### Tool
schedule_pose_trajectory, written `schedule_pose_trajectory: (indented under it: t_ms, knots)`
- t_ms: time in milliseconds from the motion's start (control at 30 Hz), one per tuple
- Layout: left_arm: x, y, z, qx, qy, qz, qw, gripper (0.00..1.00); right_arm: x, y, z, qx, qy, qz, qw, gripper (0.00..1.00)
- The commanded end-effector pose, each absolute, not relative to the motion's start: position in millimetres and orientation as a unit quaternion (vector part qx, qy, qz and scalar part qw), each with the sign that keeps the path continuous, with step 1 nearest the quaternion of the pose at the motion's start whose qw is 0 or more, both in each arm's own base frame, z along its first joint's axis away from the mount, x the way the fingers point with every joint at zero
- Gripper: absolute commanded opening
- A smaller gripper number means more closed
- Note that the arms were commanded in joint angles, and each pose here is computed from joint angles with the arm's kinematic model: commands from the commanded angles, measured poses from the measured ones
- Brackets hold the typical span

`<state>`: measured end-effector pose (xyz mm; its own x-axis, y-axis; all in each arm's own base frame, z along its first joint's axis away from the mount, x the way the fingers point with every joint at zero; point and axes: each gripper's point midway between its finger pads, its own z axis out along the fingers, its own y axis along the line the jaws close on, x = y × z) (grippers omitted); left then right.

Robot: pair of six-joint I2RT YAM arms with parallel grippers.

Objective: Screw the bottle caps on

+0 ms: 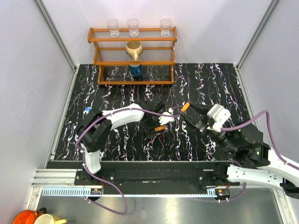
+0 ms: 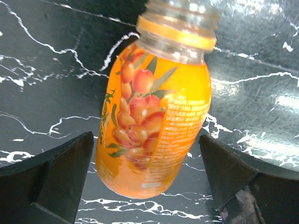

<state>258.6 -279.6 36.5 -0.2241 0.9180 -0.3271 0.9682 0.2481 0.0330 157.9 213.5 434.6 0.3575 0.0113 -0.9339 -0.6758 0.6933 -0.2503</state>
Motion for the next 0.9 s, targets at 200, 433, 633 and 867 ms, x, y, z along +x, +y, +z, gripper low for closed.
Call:
schedule_pose_trajectory:
  t_ms: [200, 433, 633, 867]
  knots:
    - [252, -289, 37, 0.622, 0.758, -0.121, 0.154, 0.99, 157, 205, 450, -0.294, 0.519, 0.235, 0.767, 0.45]
    - [256, -299, 48, 0.617, 0.755, -0.132, 0.175, 0.99, 157, 207, 446, -0.297, 0.524, 0.237, 0.763, 0.45]
    - [253, -299, 44, 0.621, 0.755, -0.135, 0.162, 0.98, 157, 206, 447, -0.295, 0.524, 0.239, 0.763, 0.45]
    - [252, -301, 40, 0.621, 0.757, -0.129, 0.153, 0.72, 156, 209, 446, -0.299, 0.525, 0.24, 0.76, 0.45]
